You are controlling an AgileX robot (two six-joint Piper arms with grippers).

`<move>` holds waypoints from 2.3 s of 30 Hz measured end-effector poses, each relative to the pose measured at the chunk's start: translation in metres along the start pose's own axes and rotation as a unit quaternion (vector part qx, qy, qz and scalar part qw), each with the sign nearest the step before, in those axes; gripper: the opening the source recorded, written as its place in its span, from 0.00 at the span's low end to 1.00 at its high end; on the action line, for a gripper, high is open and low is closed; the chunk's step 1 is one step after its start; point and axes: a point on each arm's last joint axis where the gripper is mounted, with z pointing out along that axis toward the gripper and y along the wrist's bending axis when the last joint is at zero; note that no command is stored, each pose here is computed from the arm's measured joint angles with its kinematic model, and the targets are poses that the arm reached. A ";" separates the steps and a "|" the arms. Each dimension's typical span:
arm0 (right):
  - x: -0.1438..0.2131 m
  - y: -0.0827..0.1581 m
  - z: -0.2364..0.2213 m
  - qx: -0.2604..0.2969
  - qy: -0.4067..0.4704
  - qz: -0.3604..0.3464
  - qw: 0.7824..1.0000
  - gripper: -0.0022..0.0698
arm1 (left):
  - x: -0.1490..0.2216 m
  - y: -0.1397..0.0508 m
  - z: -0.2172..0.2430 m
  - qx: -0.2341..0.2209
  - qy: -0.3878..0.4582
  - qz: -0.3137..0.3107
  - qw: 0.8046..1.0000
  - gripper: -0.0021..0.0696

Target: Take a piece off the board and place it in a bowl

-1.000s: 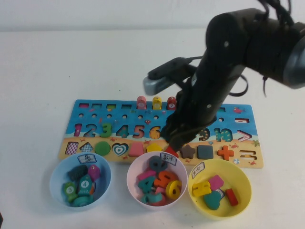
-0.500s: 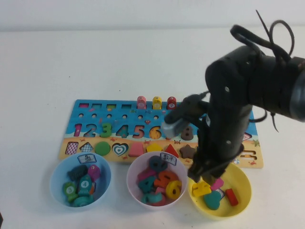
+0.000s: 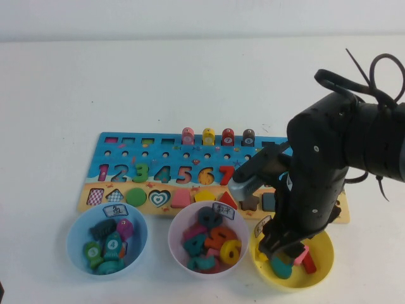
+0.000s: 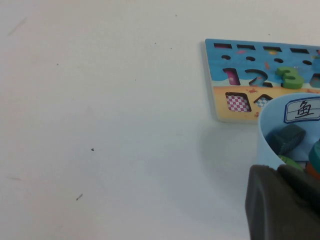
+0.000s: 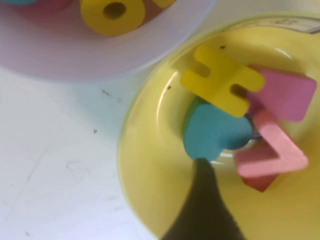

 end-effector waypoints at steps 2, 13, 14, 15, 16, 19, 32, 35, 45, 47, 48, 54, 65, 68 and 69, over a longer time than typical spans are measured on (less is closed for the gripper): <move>0.000 0.000 0.000 0.000 0.000 0.000 1.000 0.65 | 0.000 0.000 0.000 0.000 0.000 0.000 1.000 0.02; 0.029 0.005 -0.064 -0.028 -0.122 0.026 0.992 0.60 | 0.000 0.000 0.000 0.000 0.000 0.000 1.000 0.02; 0.038 0.006 -0.079 -0.035 -0.163 0.029 0.986 0.55 | 0.000 0.000 0.000 0.000 0.000 0.000 1.000 0.02; 0.051 0.008 -0.096 -0.043 -0.210 0.033 0.976 0.48 | 0.000 0.000 0.000 0.000 0.000 0.000 1.000 0.02; 0.061 0.008 -0.107 -0.046 -0.239 0.034 0.969 0.43 | 0.000 0.000 0.000 0.000 0.000 0.000 1.000 0.02; 0.098 0.010 -0.131 -0.051 -0.326 0.036 0.943 0.20 | 0.000 0.000 0.000 0.000 0.000 0.000 1.000 0.02; 0.220 0.002 -0.136 -0.001 -0.460 0.064 0.886 0.01 | 0.000 0.000 0.000 0.000 0.000 0.000 1.000 0.02; 0.231 -0.008 -0.125 0.061 -0.514 0.074 0.853 0.01 | 0.000 0.000 0.000 0.000 0.000 0.000 1.000 0.02; 0.265 -0.019 -0.078 0.113 -0.609 0.145 0.772 0.01 | 0.000 0.000 0.000 0.000 0.000 0.000 1.000 0.02; 0.270 -0.020 -0.070 0.135 -0.630 0.158 0.748 0.01 | 0.000 0.000 0.000 0.000 0.000 0.000 1.000 0.02; 0.272 -0.021 -0.069 0.146 -0.642 0.162 0.735 0.01 | 0.000 0.000 0.000 0.000 0.000 0.000 1.000 0.02; 0.280 -0.027 -0.046 0.223 -0.666 0.212 0.679 0.01 | 0.000 0.000 0.000 0.000 0.000 0.000 1.000 0.02; 0.286 -0.031 0.003 0.245 -0.663 0.276 0.652 0.01 | 0.000 0.000 0.000 0.000 0.000 0.000 1.000 0.02; 0.287 -0.032 0.004 0.246 -0.661 0.279 0.652 0.01 | 0.000 0.000 0.000 0.000 0.000 0.000 1.000 0.02; 0.287 -0.032 0.005 0.247 -0.660 0.280 0.652 0.01 | 0.000 0.000 0.000 0.000 0.000 0.000 1.000 0.02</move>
